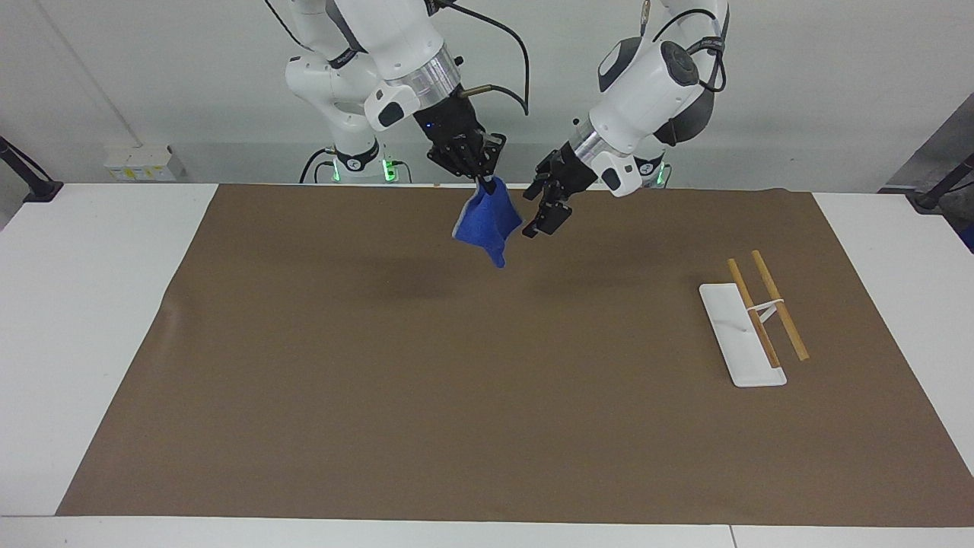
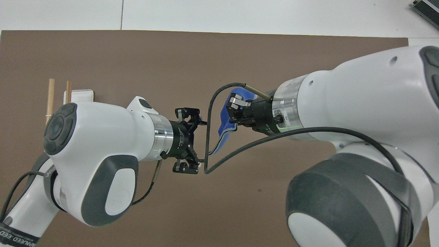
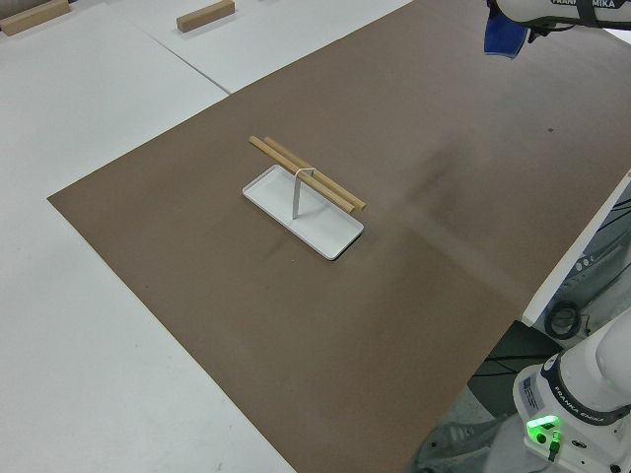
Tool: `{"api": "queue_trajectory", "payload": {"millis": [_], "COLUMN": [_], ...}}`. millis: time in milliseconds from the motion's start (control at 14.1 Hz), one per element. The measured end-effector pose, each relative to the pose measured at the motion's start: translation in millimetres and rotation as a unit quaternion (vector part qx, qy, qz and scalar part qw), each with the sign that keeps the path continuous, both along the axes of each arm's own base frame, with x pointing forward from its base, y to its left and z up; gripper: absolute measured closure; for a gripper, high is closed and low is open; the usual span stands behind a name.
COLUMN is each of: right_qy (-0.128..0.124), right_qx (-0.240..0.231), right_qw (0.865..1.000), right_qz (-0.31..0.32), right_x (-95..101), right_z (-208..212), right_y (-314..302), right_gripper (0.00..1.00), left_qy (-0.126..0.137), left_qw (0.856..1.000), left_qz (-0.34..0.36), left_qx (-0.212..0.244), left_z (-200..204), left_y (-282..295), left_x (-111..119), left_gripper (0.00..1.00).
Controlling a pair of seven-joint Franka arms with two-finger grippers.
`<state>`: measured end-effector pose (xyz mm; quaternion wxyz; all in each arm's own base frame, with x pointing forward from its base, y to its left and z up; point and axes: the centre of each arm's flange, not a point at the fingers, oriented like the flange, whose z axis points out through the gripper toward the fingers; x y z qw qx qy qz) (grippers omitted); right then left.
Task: Right arm passes towel to left arm to hang
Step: 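Close the left gripper on the towel below the right gripper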
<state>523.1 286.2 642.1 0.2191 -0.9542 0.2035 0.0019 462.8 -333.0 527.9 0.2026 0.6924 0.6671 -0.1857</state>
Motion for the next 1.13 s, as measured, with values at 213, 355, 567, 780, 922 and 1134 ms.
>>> {"api": "queue_trajectory", "payload": {"millis": [213,355,567,780,922,1134], "right_qy": [0.002,0.002,0.003,0.003,0.003,0.003], "right_qx": [-0.001,-0.001,-0.002,-0.002,-0.002,-0.002], "right_qw": [1.000,1.000,1.000,1.000,1.000,1.000], "right_qz": [0.000,0.000,0.000,0.000,0.000,0.000], "right_x": [-0.2,-0.2,-0.2,-0.2,-0.2,-0.2], "right_z": [-2,-3,-3,-3,-4,-4], "right_y": [0,0,0,0,0,0], "right_gripper": [0.96,0.96,0.96,0.96,0.96,0.96], "left_qy": [0.023,0.042,0.055,0.054,0.048,0.034], "left_qw": [0.998,0.995,0.989,0.981,0.975,0.968], "left_qz": [0.057,0.089,0.136,0.186,0.214,0.244], "left_qx": [-0.005,-0.007,-0.014,-0.027,-0.037,-0.054], "left_z": [-1,-2,-6,-14,-17,-15], "left_y": [-9,-14,-20,-24,-23,-19], "left_x": [-6,-12,-18,-24,-24,-20], "left_gripper": [0.00,0.00,0.00,0.00,0.00,0.00]}}
